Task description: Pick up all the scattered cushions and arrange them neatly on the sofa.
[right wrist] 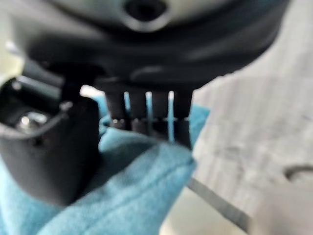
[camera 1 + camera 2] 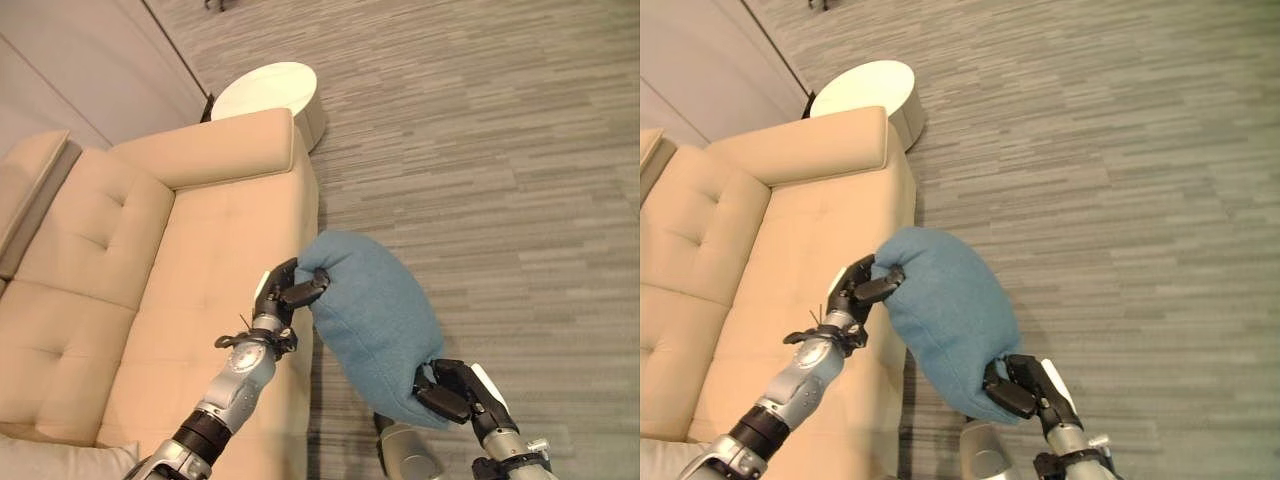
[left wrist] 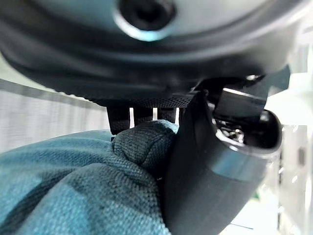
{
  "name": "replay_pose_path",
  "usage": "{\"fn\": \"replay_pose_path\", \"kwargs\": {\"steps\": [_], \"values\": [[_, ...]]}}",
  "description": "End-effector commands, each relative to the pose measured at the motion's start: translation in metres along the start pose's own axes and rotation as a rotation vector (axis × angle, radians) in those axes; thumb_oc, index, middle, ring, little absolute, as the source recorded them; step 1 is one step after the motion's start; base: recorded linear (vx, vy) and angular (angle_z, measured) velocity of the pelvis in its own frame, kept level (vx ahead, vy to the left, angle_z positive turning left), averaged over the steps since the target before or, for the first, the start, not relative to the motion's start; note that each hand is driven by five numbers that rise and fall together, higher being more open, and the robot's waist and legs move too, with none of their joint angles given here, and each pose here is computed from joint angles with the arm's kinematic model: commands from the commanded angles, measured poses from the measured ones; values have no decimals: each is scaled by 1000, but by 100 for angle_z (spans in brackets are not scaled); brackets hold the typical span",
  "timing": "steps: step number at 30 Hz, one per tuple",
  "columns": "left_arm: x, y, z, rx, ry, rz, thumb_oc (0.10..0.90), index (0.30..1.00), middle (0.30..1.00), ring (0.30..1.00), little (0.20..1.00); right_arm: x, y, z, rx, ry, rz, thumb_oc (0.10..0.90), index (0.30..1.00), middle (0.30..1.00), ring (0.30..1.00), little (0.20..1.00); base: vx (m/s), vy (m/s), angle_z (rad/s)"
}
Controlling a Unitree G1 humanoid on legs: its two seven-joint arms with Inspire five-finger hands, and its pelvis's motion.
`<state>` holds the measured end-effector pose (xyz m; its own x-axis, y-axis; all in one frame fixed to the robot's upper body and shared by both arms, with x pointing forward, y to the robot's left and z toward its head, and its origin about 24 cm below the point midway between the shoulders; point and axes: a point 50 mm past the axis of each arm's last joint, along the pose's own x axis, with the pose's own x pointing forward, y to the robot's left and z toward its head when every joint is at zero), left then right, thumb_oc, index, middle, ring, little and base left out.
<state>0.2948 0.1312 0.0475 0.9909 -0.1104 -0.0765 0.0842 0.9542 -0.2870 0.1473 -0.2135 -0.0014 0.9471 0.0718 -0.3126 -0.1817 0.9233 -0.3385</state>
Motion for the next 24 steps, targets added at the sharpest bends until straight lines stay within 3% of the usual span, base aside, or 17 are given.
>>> {"fn": "replay_pose_path", "kwargs": {"steps": [1, 10, 11, 14, 16, 21, 22, 24], "values": [[16, -55, 94, -91, -430, -198, 400, 300, 300, 300, 300, -7, 30, 80, 28, -458, 126, 400, 300, 300, 300, 300, 255, -159, 3], [5, -29, 94, -58, -461, -128, 400, 300, 300, 300, 300, -7, 53, 80, -19, -465, 229, 400, 300, 300, 300, 300, 358, -78, -56], [10, -32, 97, -52, -465, -139, 400, 300, 300, 300, 300, 9, 45, 60, -64, -358, 210, 400, 300, 300, 300, 300, 436, -5, 6], [13, -44, 78, -114, -367, -199, 400, 300, 300, 300, 300, 11, 51, 64, -21, -388, 219, 400, 300, 300, 300, 300, 362, 19, -21], [18, -71, 87, -114, -387, -272, 400, 300, 300, 300, 300, 10, 62, 69, -89, -421, 315, 400, 300, 300, 300, 300, 175, 29, 22], [22, -79, 100, -94, -424, -291, 400, 300, 300, 300, 300, 11, 66, 67, -135, -405, 349, 400, 300, 300, 300, 300, 294, -113, 35], [25, -82, 92, -45, -395, -318, 400, 300, 300, 300, 300, 47, 34, 44, -138, -253, 252, 400, 300, 300, 300, 300, 393, -306, 31], [27, -93, 84, -46, -348, -366, 400, 300, 300, 300, 300, 60, 30, 62, -109, -322, 181, 400, 300, 300, 300, 300, 336, -266, 74]]}}
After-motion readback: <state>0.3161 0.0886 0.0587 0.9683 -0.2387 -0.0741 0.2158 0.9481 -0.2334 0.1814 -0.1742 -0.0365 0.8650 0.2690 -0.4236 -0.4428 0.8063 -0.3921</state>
